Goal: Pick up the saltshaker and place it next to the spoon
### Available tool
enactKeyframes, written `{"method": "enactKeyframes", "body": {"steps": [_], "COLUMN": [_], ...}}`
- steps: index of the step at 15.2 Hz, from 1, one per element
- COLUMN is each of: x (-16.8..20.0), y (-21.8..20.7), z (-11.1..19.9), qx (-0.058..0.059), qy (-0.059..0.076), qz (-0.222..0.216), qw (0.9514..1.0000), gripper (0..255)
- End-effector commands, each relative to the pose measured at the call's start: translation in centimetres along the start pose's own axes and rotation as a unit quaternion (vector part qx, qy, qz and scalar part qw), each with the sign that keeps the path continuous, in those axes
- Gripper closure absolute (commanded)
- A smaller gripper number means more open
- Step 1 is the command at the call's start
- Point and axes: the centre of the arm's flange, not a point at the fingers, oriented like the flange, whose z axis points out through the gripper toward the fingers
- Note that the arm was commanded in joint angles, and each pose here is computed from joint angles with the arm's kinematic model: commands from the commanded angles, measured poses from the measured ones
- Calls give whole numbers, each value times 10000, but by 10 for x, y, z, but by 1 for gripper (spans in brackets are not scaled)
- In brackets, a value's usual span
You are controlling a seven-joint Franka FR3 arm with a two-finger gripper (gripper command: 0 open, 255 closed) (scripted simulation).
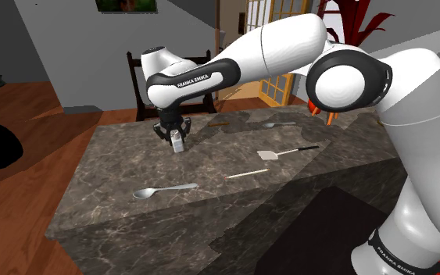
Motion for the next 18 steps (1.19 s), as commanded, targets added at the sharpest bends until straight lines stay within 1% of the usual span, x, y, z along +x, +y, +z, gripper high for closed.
{"method": "enactKeyframes", "body": {"steps": [1, 2, 7, 11, 18], "x": [0, 0, 0, 0, 0], "y": [0, 0, 0, 0, 0], "z": [0, 0, 0, -50, -50], "qx": [1, 1, 1, 1, 1], "qy": [1, 1, 1, 1, 1], "qz": [0, 0, 0, 0, 0], "qw": [10000, 10000, 10000, 10000, 10000], "gripper": [255, 0, 0, 0, 0]}}
